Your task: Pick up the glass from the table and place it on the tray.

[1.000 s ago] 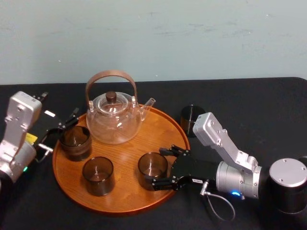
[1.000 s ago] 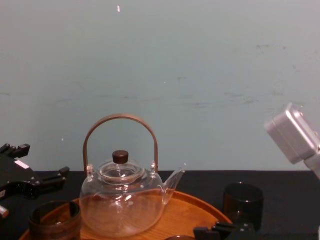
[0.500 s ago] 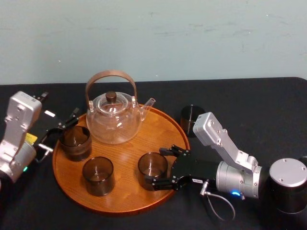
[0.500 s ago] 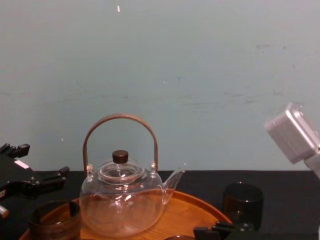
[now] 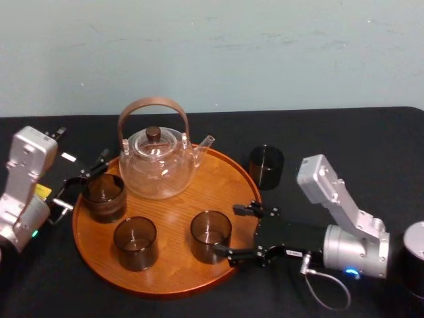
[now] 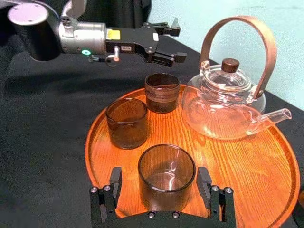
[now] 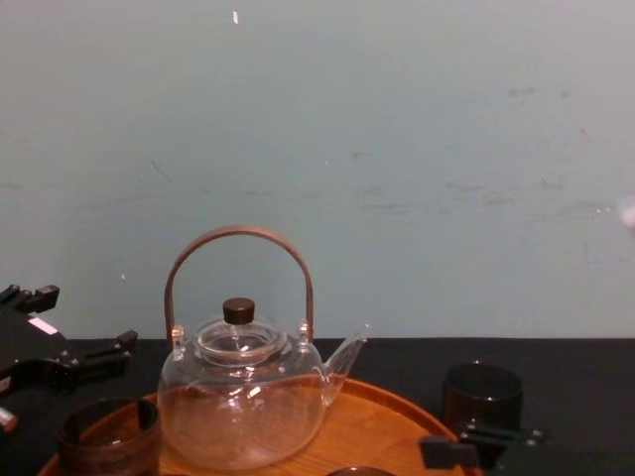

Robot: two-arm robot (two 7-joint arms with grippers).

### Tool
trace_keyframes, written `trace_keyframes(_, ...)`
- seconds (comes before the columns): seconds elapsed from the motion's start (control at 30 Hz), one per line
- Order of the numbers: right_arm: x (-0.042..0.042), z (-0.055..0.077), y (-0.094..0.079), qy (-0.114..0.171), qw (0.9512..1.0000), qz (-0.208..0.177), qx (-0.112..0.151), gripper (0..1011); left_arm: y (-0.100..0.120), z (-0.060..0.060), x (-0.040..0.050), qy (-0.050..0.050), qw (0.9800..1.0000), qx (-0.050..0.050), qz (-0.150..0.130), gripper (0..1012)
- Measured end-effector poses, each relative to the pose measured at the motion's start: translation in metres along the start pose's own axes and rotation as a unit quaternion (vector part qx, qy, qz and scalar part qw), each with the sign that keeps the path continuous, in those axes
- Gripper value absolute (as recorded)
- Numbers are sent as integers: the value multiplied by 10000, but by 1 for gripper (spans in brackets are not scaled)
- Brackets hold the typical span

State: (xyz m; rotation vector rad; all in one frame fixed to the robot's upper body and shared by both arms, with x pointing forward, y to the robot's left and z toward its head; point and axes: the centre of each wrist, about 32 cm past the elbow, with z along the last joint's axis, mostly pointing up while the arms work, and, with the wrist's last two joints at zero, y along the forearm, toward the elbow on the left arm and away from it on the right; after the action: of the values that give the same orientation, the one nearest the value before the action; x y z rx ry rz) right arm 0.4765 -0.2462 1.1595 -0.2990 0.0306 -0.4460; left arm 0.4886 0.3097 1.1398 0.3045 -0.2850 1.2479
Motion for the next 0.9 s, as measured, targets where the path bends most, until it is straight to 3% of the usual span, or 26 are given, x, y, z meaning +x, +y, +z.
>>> trace_keyframes(0.37,-28,-6,-360,-30,9998,-100,146,1002,0,0,0,0,10000,0,0,1001)
trace_keyframes(0.47,-34,-16,-501,1,9993,-312,187,1002,0,0,0,0,10000,0,0,1002)
trace_keyframes(0.7,-34,-33,-653,127,9963,-815,249,1002,0,0,0,0,10000,0,0,1001)
trace_keyframes(0.9,-24,-38,-694,331,9888,-1427,287,1002,0,0,0,0,10000,-1,0,1001)
